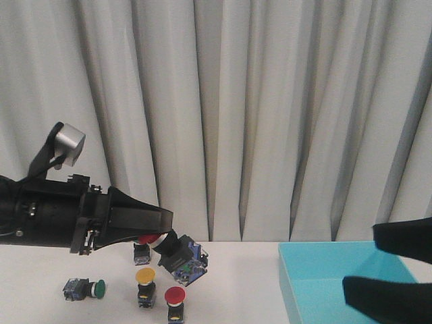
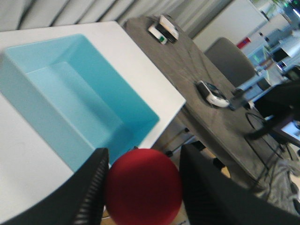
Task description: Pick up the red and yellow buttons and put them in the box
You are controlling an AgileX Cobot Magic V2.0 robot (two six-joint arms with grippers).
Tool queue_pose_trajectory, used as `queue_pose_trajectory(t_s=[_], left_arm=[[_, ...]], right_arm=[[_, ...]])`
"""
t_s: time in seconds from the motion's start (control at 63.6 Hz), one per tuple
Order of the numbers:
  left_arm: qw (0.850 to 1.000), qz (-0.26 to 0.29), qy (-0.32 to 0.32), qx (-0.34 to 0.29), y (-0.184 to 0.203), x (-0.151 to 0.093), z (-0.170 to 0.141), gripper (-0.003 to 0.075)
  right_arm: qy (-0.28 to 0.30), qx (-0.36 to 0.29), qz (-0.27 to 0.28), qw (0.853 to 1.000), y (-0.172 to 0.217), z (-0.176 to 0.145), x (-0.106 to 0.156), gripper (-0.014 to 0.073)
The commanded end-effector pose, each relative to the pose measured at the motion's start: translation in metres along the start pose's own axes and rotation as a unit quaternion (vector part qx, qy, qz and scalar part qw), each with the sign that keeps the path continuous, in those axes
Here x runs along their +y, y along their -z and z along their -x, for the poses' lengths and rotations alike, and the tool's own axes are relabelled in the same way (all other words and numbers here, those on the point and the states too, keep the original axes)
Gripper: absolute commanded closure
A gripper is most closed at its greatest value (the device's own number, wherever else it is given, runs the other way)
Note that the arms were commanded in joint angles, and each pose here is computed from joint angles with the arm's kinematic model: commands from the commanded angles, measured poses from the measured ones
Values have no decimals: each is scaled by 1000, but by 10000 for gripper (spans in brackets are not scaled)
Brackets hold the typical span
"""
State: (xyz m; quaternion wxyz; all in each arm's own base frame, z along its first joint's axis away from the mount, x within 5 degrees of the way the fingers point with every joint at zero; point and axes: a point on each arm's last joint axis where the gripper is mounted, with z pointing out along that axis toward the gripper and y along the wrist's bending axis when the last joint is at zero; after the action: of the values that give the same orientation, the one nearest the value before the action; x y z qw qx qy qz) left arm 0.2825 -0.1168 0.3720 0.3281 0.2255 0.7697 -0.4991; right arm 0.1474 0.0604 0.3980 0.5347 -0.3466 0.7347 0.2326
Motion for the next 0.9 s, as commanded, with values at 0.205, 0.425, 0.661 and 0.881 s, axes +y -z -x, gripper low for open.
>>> queue_pose_trajectory(t_s=[0.205, 0.425, 0.661, 0.881], left_arm=[[995, -89, -39, -23, 17, -48, 8, 637], [992, -110, -47, -36, 6, -60, 8, 637], [992, -111, -41, -50, 3, -63, 10, 637], [991, -114, -35, -61, 3, -63, 12, 637]], right_arm=[[17, -64, 140, 988, -3, 29, 8, 58], [27, -69, 152, 986, -10, 40, -2, 58], [22, -68, 156, 985, -20, 47, -18, 58], [18, -67, 181, 981, -33, 50, -20, 58]])
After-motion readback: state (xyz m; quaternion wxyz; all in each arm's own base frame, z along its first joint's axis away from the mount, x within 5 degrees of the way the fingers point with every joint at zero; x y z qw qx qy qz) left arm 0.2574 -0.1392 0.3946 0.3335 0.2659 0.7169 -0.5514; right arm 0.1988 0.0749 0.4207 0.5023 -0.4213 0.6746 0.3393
